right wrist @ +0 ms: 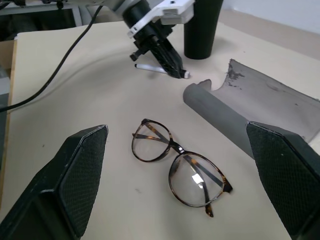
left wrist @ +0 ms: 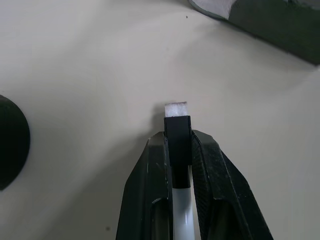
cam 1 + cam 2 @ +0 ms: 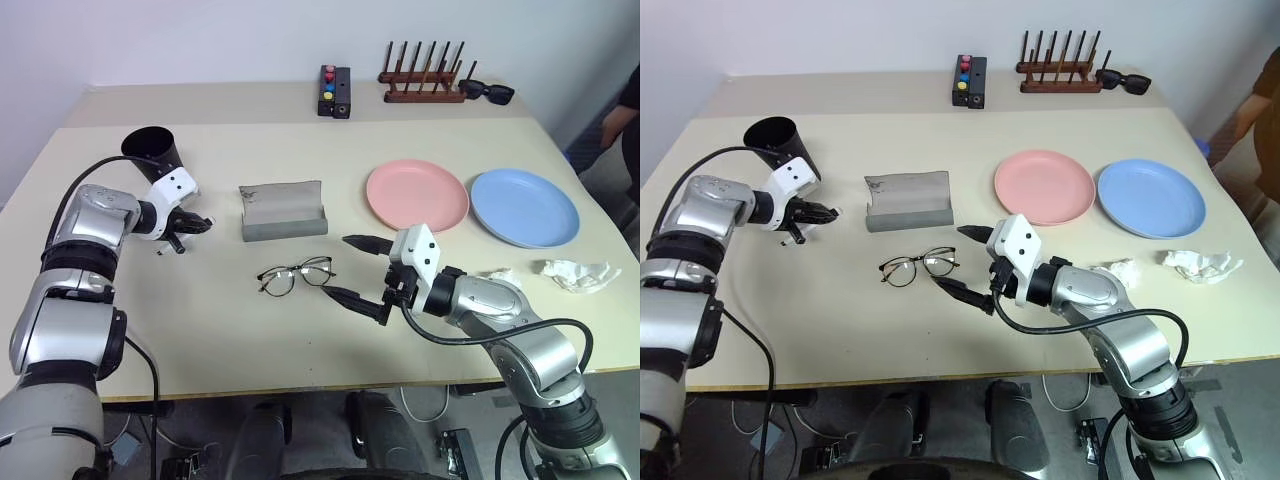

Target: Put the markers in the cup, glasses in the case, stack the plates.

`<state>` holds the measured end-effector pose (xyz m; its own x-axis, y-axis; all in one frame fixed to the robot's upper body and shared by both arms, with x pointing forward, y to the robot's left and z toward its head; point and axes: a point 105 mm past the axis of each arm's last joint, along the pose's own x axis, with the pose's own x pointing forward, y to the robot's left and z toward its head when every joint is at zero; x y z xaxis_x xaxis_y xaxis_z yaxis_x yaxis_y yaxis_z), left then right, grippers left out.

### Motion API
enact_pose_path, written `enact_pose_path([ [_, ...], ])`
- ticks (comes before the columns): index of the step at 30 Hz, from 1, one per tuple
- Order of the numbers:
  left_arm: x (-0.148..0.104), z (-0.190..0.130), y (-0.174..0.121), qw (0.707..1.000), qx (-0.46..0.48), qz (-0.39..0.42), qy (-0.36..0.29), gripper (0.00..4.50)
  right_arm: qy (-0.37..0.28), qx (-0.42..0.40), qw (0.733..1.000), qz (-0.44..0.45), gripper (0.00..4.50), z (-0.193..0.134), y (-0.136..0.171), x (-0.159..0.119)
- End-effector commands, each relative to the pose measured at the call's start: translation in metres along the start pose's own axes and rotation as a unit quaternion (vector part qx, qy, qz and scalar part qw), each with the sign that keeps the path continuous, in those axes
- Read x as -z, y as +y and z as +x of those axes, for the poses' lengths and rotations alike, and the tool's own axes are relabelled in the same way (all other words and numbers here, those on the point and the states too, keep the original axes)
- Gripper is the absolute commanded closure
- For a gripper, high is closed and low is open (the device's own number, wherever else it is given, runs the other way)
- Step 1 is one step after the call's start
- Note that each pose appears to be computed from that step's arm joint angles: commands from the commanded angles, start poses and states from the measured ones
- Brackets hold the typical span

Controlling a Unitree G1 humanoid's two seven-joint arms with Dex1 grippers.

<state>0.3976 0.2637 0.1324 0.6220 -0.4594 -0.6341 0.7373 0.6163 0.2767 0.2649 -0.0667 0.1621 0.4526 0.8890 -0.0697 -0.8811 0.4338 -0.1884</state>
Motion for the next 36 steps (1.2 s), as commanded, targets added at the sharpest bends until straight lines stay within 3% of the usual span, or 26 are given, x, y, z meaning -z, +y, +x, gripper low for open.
enact_pose_path([
  [1, -0.039, -0.026, -0.007, 0.992, 0.031, 0.023, -0.117, 4.48, -0.018, -0.005, 1.000, -0.016, 0.00, 0.000, 0.002, -0.010],
  [4, -0.073, -0.049, -0.014, 0.973, 0.037, 0.027, -0.228, 4.48, -0.017, -0.006, 1.000, -0.019, 0.00, 0.000, 0.001, -0.010],
  [8, -0.115, -0.077, 0.009, 0.929, -0.079, 0.006, -0.361, 4.48, -0.031, -0.004, 0.999, -0.028, 0.00, 0.004, -0.003, -0.019],
  [10, -0.124, -0.085, 0.018, 0.912, -0.120, -0.010, -0.391, 4.48, -0.037, -0.007, 0.999, -0.029, 0.00, 0.006, -0.003, -0.023],
  [14, -0.143, -0.111, 0.048, 0.838, -0.263, -0.039, -0.477, 4.48, -0.048, -0.017, 0.998, -0.031, 0.00, 0.009, -0.003, -0.030],
  [19, -0.132, -0.119, 0.074, 0.805, -0.398, -0.018, -0.439, 4.48, -0.048, -0.023, 0.998, -0.028, 0.00, 0.011, -0.001, -0.028],
  [23, -0.126, -0.126, 0.086, 0.770, -0.446, -0.042, -0.454, 4.48, -0.050, -0.029, 0.998, -0.024, 0.00, 0.013, 0.002, -0.028],
  [36, -0.106, -0.096, 0.088, 0.778, -0.445, -0.080, -0.436, 4.48, -0.053, -0.025, 0.998, -0.019, 0.00, 0.013, 0.006, -0.028],
])
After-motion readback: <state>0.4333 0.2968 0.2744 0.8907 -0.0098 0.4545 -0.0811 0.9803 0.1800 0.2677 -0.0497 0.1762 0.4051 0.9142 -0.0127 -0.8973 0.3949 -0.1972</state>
